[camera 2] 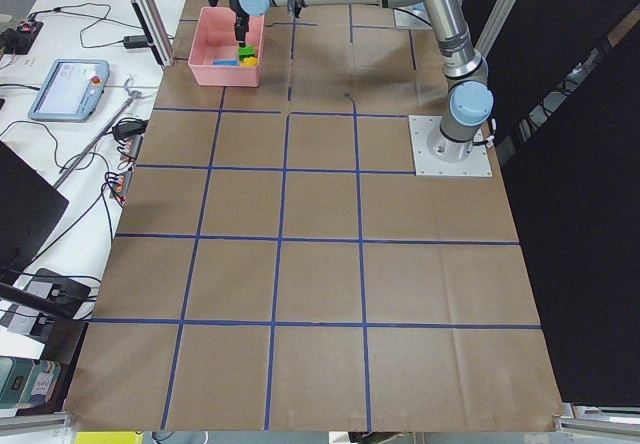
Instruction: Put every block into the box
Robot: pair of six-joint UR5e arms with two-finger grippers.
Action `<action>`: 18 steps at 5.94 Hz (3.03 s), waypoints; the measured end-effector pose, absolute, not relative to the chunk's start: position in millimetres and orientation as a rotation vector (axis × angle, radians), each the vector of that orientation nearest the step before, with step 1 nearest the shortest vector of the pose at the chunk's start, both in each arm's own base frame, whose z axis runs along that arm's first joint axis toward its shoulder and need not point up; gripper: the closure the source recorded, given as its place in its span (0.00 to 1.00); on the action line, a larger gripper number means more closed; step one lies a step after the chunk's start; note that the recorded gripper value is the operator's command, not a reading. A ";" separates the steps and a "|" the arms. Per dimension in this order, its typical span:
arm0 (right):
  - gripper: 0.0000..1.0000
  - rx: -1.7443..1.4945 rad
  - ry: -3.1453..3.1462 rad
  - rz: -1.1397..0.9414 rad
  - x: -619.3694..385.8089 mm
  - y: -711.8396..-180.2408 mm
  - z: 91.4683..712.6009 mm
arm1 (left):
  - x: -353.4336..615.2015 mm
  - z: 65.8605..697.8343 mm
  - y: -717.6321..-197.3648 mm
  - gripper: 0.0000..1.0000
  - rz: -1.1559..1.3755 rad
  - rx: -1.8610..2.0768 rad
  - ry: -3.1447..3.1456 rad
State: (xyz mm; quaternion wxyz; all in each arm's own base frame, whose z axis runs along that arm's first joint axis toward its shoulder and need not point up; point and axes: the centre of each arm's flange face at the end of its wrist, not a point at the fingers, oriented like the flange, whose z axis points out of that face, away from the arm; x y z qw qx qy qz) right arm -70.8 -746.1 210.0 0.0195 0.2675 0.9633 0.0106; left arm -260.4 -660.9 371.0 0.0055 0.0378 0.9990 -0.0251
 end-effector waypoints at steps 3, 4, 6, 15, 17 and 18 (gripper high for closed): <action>0.66 0.752 3.007 -0.155 -42.0 -758.8 308.1 | -211.2 458.9 -578.8 0.00 -0.016 0.155 3.110; 0.66 0.673 3.023 -0.174 -3.9 -759.0 346.4 | -201.7 484.0 -555.9 0.00 -0.012 0.153 3.103; 0.65 0.472 3.047 -0.193 104.5 -751.7 383.4 | -161.3 505.4 -539.0 0.00 0.030 0.070 3.111; 0.00 0.331 2.987 -0.073 256.8 -728.4 347.0 | -149.0 514.6 -524.2 0.01 -0.041 0.021 3.135; 0.01 0.217 3.014 -0.056 230.2 -708.8 394.0 | -148.8 514.9 -524.1 0.01 -0.042 0.023 3.134; 0.01 0.197 3.041 0.035 209.8 -693.0 413.3 | -148.8 515.4 -523.9 0.00 -0.044 0.023 3.134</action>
